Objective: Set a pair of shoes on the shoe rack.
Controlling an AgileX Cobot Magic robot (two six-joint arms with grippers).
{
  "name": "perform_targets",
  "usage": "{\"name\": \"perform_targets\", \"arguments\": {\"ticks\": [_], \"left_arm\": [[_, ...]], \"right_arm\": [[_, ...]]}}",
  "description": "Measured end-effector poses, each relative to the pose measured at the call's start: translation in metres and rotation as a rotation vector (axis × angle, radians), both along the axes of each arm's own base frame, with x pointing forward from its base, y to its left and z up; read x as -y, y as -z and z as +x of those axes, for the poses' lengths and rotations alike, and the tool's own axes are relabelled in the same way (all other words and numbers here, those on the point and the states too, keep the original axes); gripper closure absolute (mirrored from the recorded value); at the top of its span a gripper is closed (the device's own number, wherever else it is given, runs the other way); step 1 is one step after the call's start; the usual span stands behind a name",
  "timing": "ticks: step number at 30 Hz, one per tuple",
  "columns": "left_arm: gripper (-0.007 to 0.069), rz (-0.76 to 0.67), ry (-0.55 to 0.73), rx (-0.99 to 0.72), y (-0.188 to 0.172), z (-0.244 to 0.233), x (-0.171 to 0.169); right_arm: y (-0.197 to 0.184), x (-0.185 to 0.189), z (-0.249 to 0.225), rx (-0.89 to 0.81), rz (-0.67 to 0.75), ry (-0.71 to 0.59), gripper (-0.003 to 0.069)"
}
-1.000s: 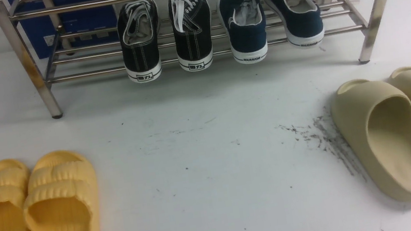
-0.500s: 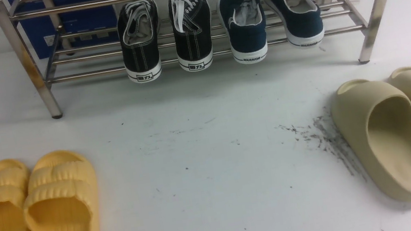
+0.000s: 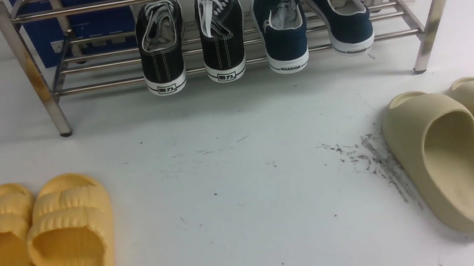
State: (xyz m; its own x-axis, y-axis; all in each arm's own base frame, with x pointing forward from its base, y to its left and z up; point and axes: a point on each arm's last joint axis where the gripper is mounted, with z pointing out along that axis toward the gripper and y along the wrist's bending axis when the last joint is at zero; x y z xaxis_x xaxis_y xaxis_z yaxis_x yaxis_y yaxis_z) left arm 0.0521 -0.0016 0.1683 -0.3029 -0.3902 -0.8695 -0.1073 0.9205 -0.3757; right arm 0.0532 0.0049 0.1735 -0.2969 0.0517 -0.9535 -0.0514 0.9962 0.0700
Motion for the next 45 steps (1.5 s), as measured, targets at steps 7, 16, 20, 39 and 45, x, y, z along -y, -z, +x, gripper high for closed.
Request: {"name": "perform_targets", "arguments": {"ticks": [7,16,20,39,45], "left_arm": [[0.0386,0.0,0.0,-0.001,0.0001,-0.0001,0.0],[0.0386,0.0,0.0,-0.001,0.0001,-0.0001,0.0],[0.0386,0.0,0.0,-0.001,0.0001,-0.0001,0.0],[0.0386,0.0,-0.001,-0.001,0.0001,-0.0001,0.0],[0.0386,0.0,-0.002,-0.001,0.0001,-0.0001,-0.0001]], "right_arm": [[-0.0003,0.0008,-0.001,-0.002,-0.006,0.008,0.0661],[-0.0002,0.0009,-0.001,-0.003,-0.01,0.008,0.0657],[-0.0002,0.0009,-0.001,-0.003,-0.009,0.009,0.0654],[-0.0003,0.0009,-0.001,-0.003,-0.006,0.009,0.064],[-0.0003,0.0009,-0.001,-0.003,-0.006,0.009,0.0638]]}}
